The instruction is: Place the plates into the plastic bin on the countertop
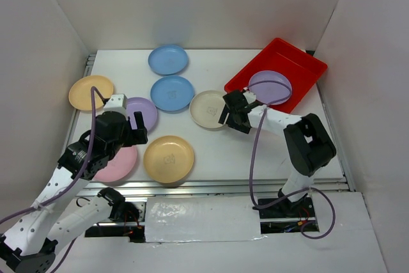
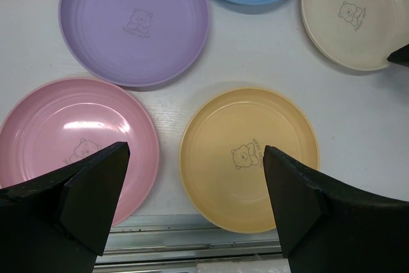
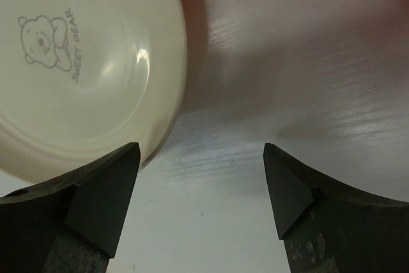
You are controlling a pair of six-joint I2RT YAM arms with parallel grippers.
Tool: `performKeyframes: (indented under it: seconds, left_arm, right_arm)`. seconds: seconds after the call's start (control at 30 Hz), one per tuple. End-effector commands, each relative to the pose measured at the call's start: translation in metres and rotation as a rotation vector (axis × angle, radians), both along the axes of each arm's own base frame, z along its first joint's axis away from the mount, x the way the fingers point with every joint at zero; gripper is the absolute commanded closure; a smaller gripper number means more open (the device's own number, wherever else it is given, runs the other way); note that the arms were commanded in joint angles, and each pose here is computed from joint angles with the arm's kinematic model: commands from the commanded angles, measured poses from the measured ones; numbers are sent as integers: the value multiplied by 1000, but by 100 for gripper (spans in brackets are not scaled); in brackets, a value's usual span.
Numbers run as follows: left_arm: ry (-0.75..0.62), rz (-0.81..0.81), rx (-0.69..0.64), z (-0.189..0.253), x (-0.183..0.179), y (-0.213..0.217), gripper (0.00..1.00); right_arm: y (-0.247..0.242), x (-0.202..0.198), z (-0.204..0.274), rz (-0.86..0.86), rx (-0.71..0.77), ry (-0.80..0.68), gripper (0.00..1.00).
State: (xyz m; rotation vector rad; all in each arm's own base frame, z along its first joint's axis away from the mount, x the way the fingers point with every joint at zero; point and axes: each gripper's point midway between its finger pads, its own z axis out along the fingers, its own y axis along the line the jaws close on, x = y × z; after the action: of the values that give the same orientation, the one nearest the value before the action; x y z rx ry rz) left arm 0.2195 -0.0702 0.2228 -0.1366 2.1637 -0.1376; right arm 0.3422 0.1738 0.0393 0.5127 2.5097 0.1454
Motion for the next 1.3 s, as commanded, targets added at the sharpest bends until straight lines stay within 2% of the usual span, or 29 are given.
performKeyframes:
  seconds: [0.0, 0.1, 0.23, 0.5, 0.53, 0.57, 0.7, 0.73, 0.87, 1.1, 1.2, 1.27]
  left_arm:
    - [-53, 9, -30, 12, 4, -1, 1]
    - [-53, 3, -30, 13, 4, -2, 1]
    - [-58, 0, -36, 14, 3, -2, 1]
    - [-69, 0, -40, 16, 2, -1, 1]
    - [-72, 0, -44, 17, 1, -1, 1]
    - [-71, 1, -43, 16, 1, -1, 1]
    - [-80, 7, -47, 19, 1, 1, 1]
    - [-83, 7, -47, 19, 0, 1, 1]
    - [-82, 10, -46, 19, 0, 1, 1]
    - [-80, 15, -44, 18, 0, 2, 1]
    - [-83, 18, -46, 19, 0, 3, 1]
    - [-81, 20, -43, 18, 0, 3, 1]
  right_arm:
    - [3, 35, 16, -89, 36, -103, 15]
    - [2, 42, 9, -102, 31, -91, 21]
    - [4, 43, -2, -98, 13, -62, 38]
    - [5, 18, -20, -101, 21, -31, 59]
    - [2, 11, -23, -112, 24, -23, 75]
    - [2, 8, -24, -121, 21, -24, 85]
    - [5, -14, -30, -117, 20, -6, 93]
    - [4, -20, -28, -119, 22, -11, 99]
    - [17, -40, -13, -79, 54, -42, 100]
    - [43, -45, 95, 92, 256, -228, 100]
    - [20, -30, 139, 67, 261, -320, 100]
    - [-15, -9, 156, 4, 219, -346, 100]
